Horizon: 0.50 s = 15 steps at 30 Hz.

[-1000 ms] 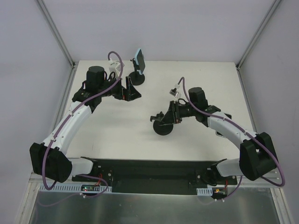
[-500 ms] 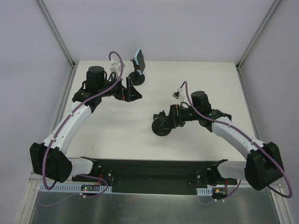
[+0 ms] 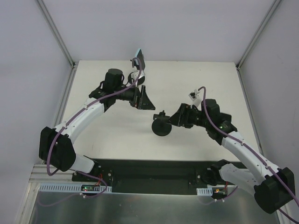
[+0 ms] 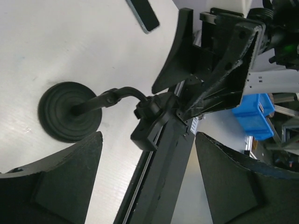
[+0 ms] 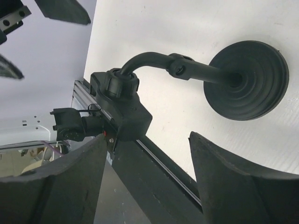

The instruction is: Place the phone on the phone stand

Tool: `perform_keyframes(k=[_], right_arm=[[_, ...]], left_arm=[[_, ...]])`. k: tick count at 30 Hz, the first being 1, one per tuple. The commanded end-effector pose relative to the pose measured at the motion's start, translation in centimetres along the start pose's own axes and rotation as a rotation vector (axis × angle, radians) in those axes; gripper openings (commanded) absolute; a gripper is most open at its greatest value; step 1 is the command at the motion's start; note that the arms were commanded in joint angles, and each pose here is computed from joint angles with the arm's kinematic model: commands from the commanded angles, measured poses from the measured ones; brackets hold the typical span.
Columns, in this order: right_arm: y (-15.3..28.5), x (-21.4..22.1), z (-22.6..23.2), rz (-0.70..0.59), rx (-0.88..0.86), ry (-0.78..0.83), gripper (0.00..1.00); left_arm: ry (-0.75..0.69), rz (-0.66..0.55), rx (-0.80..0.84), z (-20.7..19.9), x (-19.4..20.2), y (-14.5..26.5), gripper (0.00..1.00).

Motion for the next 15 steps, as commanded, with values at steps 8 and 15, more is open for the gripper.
perform_keyframes(k=[8,15], right_arm=[[-1.5,-1.5,1.5,-0.109,-0.073,0.0,0.49],[-0.6,-2.2,1.5,-0.166,-0.032,0.01,0.45]], left_arm=[[0.014,0.118,0.13,-1.7,1.9,-2.9,0.55],[0.013,0.123,0.13,-2.1,2.0,-3.2,0.52]])
Point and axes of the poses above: each gripper's point midway between its finger pads, its own y axis back along the fingers, its own z axis along the line the jaws close on, x = y × z, the point moved 6 cm from there along y, back along the fingers, and after that the axes turned 3 degrees about y, right-handed, at the moved point
